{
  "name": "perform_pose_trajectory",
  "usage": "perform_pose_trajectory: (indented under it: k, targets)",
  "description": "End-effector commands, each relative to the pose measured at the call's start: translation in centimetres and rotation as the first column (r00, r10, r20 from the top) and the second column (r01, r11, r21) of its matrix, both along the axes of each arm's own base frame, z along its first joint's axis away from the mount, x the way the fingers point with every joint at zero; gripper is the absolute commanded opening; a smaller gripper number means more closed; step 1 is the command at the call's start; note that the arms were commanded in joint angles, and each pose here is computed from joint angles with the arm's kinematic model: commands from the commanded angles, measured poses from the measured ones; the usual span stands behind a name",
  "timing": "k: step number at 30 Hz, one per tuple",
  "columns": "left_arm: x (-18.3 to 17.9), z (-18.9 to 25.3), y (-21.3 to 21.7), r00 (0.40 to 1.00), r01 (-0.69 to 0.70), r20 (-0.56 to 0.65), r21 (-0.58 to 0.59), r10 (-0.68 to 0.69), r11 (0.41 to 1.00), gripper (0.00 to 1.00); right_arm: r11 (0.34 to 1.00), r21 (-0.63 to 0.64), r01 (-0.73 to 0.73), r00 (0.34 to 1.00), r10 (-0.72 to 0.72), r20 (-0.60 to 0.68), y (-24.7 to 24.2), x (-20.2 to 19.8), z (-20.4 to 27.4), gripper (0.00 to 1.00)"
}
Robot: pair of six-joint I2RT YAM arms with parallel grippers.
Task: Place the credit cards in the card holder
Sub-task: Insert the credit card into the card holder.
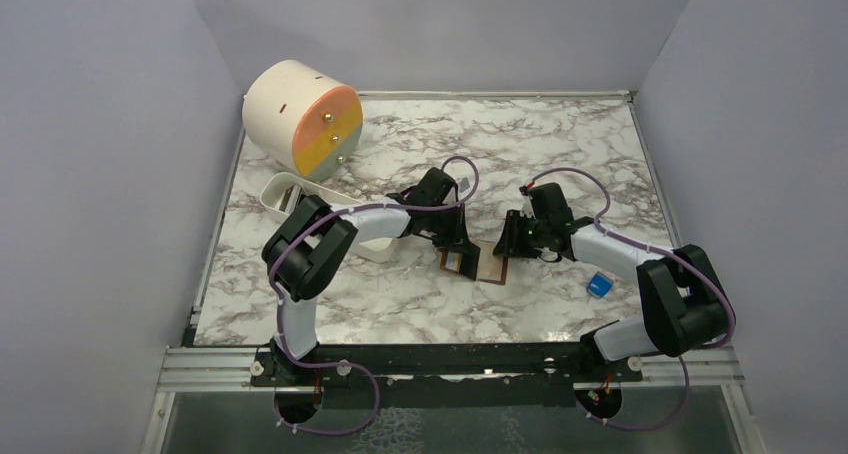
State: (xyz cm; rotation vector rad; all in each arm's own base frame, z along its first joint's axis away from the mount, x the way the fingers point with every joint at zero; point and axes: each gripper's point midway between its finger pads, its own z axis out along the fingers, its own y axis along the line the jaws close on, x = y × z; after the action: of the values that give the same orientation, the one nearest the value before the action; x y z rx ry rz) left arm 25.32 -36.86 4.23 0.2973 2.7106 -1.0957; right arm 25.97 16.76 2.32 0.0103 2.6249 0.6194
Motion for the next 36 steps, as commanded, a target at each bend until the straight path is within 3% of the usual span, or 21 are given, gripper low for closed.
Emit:
perform_pose_trajectory:
  k: [1, 10, 36]
  targets:
    - [0.2, -1.7, 0.1, 1.0, 0.022, 0.008, 0.005, -0.022, 1.0, 0.0, 0.998, -0.06, -0.011, 0.995, 0.005, -0.096, -1.2, -2.4, -2.9, 0.37]
    - [0.1, -1.6, -0.4, 0.999, 0.042, 0.01, -0.053, -0.041, 0.998, 0.0, 0.998, -0.064, -0.011, 0.994, 0.004, -0.105, -1.3, -2.6, -3.3, 0.36]
    - [0.7, -3.0, 0.0, 0.998, -0.065, -0.014, -0.125, 0.063, 0.99, 0.0, 1.0, -0.025, -0.002, 0.991, -0.002, -0.131, -0.7, -3.2, -3.6, 0.36]
